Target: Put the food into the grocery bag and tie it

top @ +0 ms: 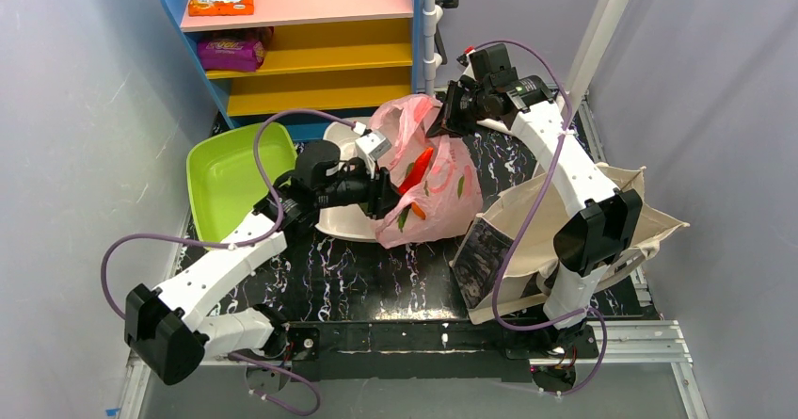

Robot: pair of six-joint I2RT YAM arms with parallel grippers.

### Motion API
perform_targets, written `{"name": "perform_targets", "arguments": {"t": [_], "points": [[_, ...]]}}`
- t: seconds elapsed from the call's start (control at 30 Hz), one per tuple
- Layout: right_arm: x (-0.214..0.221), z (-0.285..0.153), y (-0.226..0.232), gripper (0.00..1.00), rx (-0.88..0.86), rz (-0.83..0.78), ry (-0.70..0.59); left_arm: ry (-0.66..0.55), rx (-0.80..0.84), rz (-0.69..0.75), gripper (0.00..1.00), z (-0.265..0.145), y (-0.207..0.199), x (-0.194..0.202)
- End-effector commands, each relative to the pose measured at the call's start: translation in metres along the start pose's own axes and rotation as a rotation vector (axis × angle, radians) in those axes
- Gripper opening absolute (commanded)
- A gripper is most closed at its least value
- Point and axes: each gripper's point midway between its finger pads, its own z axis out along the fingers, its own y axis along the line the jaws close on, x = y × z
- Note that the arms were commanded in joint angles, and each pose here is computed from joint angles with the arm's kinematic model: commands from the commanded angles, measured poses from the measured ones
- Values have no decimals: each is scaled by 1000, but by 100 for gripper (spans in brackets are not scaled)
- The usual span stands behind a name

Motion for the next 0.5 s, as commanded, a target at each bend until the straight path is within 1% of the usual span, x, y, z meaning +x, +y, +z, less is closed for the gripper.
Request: {"name": "perform_targets", "arguments": {"t": [0.0, 0.2, 0.47], "points": [[-13, -21, 15, 1, -21, -56, -70, 11, -66, -6, 0, 9, 17, 7], [-12, -22, 14, 1, -19, -64, -73, 60, -124, -59, 0, 25, 37, 19], [-10, -19, 13, 1, -21, -63, -59, 88, -209, -101, 0, 39, 57, 9]]}}
